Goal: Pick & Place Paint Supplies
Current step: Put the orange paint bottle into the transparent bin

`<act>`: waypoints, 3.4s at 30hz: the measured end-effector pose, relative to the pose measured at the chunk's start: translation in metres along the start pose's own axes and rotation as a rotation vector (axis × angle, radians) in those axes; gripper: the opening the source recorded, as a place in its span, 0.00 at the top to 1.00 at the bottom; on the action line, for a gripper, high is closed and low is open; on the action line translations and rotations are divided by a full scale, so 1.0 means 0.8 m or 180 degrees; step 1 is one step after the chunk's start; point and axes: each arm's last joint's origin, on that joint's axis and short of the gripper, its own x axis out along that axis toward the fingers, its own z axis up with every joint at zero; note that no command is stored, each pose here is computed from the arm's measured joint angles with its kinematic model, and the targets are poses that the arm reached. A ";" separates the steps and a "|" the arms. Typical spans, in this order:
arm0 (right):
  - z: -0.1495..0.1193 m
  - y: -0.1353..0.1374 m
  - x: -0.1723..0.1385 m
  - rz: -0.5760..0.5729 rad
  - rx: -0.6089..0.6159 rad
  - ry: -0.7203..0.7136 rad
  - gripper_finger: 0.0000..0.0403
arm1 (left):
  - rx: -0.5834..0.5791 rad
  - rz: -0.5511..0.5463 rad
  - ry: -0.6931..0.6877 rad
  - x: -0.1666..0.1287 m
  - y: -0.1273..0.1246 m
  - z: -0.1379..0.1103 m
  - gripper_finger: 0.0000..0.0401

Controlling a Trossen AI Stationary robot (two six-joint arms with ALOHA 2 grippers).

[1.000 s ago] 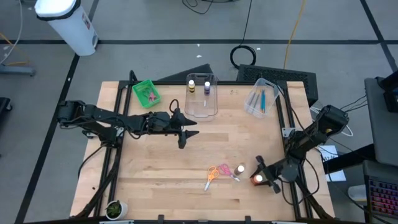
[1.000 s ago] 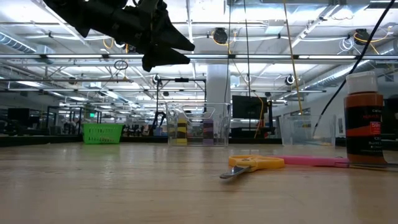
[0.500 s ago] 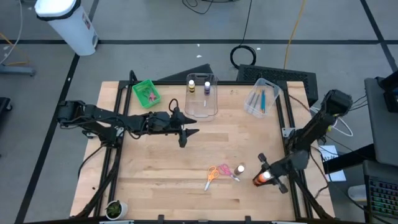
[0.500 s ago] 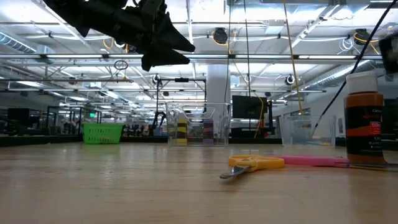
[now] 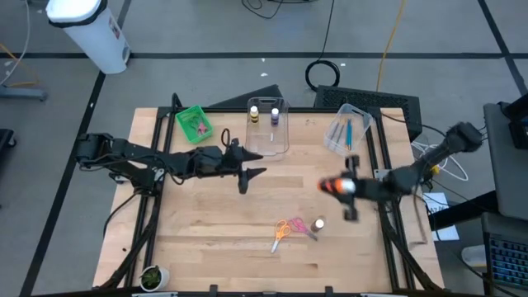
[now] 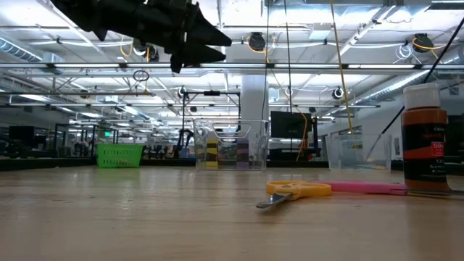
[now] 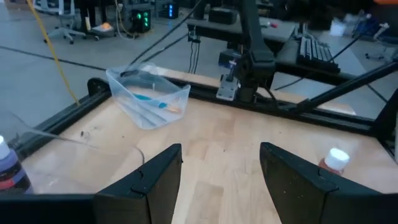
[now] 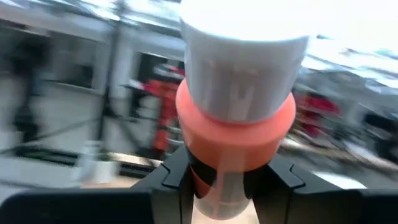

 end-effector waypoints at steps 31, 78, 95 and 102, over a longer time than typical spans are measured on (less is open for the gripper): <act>-0.171 -0.135 0.179 -0.0018 0.0727 0.1312 0.74 | 0.0263 0.0226 0.1043 0.006 0.008 0.036 0.43; -0.240 -0.085 0.243 0.0434 0.0534 0.2161 0.73 | 0.0460 0.0249 0.1839 0.018 -0.004 0.033 0.30; -0.241 -0.085 0.242 0.0420 0.0545 0.2185 0.70 | 0.0403 0.0111 0.1902 0.017 -0.006 0.032 0.62; -0.241 -0.085 0.242 0.0426 0.0551 0.2186 0.67 | 0.0405 0.0064 0.1905 0.017 -0.006 0.032 0.71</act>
